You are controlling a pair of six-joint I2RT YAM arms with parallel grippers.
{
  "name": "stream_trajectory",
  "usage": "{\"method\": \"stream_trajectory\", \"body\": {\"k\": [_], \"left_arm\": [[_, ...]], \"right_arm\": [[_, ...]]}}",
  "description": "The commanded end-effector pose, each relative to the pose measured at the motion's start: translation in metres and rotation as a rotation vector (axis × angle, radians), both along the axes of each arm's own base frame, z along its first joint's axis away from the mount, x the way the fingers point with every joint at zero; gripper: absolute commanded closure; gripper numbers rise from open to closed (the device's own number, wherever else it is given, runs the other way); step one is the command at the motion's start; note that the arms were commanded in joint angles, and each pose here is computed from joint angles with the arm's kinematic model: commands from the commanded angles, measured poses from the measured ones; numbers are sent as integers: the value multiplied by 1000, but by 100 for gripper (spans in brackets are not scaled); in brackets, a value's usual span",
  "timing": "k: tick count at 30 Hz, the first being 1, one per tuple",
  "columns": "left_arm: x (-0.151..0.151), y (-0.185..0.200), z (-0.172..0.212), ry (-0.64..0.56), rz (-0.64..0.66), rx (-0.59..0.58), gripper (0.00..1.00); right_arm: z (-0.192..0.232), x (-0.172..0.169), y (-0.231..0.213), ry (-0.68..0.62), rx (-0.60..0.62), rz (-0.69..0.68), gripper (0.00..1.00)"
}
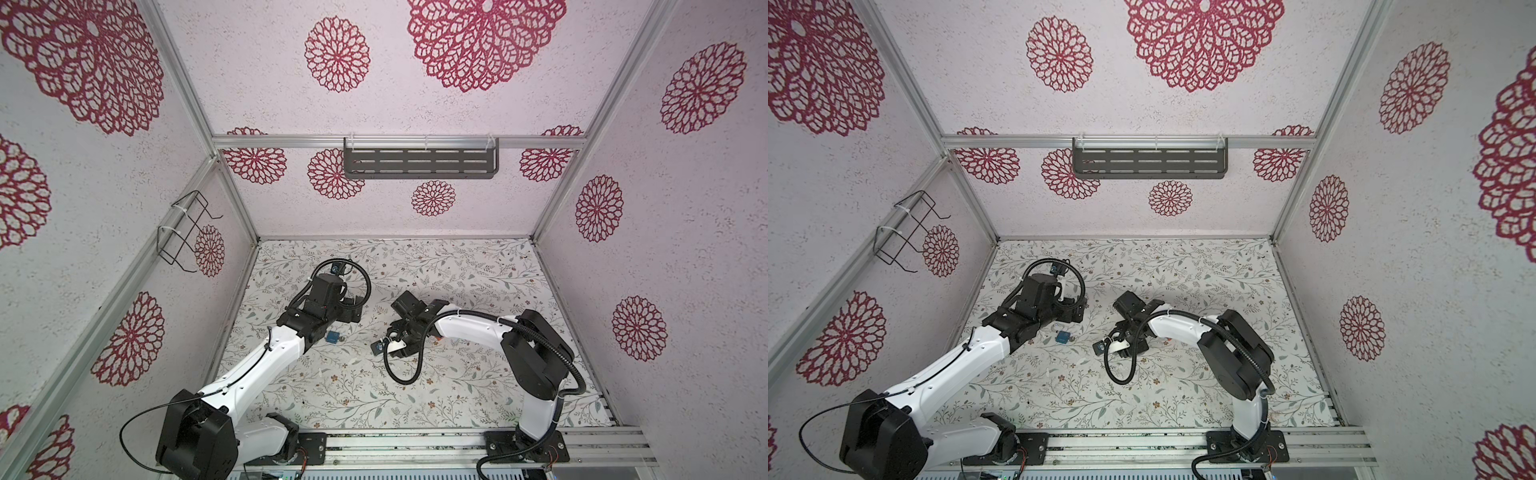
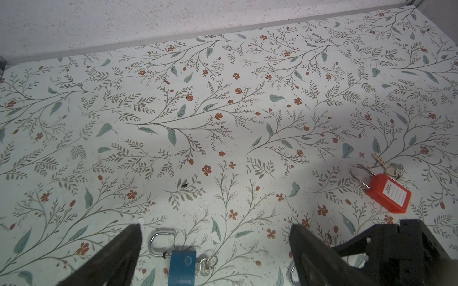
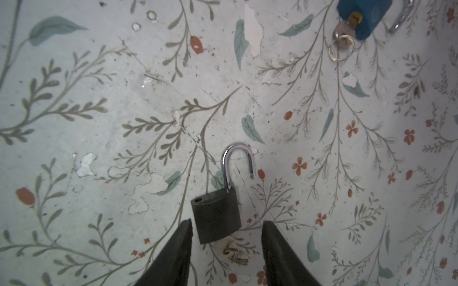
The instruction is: Lock with the key
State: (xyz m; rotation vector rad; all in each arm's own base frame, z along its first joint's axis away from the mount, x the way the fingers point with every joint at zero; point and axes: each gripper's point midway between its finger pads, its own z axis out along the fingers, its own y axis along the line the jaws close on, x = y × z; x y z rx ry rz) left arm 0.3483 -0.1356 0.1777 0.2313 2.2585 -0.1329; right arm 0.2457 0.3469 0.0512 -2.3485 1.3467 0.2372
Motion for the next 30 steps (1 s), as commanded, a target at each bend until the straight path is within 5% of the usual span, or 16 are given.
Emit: {"method": "stream_trajectory", "body": {"k": [1, 30], "left_arm": [[1, 2, -1, -13, 2, -5, 3], [1, -1, -6, 6, -8, -15, 3]], "right_arm": [[-1, -10, 1, 58, -9, 17, 51], [-14, -4, 3, 119, -70, -72, 54]]}}
